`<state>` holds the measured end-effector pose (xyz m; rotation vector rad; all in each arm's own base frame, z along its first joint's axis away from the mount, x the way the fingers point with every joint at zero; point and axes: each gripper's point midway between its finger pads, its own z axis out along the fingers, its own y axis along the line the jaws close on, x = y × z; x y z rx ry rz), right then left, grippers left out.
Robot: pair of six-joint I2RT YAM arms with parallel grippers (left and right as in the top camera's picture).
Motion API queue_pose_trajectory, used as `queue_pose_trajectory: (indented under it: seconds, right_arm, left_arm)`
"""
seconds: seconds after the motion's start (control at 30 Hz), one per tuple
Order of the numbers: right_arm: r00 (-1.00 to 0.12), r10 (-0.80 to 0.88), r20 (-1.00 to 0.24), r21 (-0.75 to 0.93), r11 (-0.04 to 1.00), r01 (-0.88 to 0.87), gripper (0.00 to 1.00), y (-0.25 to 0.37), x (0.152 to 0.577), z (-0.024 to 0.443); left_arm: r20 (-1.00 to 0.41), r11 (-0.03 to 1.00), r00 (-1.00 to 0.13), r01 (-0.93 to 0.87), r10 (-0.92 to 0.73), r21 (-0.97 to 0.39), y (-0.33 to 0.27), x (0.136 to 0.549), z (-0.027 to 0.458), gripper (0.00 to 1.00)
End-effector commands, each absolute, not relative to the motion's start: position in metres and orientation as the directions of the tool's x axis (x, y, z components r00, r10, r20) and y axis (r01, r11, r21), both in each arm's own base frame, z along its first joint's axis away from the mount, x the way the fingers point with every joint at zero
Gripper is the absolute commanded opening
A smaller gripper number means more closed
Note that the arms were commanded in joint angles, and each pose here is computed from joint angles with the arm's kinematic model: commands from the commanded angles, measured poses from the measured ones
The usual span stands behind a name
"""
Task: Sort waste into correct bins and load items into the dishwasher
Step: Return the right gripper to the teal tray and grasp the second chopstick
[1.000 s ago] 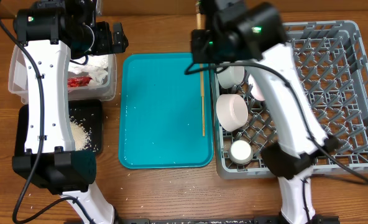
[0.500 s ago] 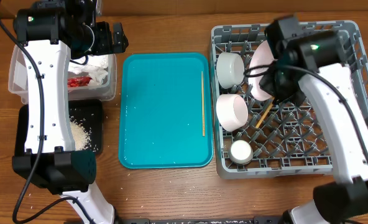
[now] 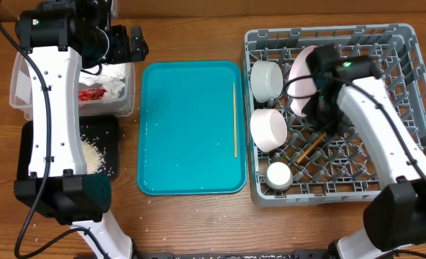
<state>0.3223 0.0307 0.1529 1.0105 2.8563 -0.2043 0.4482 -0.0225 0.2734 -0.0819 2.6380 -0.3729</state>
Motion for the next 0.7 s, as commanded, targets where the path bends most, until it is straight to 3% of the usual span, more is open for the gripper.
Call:
queue_pose_trajectory:
  seconds: [0.0,0.13,0.27,0.47,0.67]
  right_arm:
    - [-0.839,0.484,-0.251,0.095,0.874,0.476,0.32,0.055,0.359,0.211]
    - [-0.863,0.334,-0.378,0.258,0.934,0.249,0.42,0.113,0.387,0.257]
    - [-0.875,0.222,-0.43,0.287,0.953,0.101,0.5,0.174,0.392,0.257]
    - [-0.926,0.061,-0.373,0.157,0.988,0.002,0.5,0.237,0.391,0.188]
    - [-0.956,-0.013,-0.292,-0.017,1.0,-0.009,0.5,0.246,0.397,0.108]
  left_arm:
    - [-0.461,0.962,-0.879,0.01,-0.121,-0.272,-0.021,0.449,0.279,1.0]
    - [-0.46,0.962,-0.879,0.007,-0.124,-0.272,-0.02,0.449,0.279,1.0]
    - [-0.46,0.962,-0.879,0.007,-0.124,-0.272,-0.02,0.449,0.279,1.0]
    - [-0.461,0.962,-0.881,0.02,-0.112,-0.272,-0.026,0.448,0.279,1.0]
    - [-0.461,0.962,-0.88,0.019,-0.113,-0.272,-0.026,0.448,0.279,1.0]
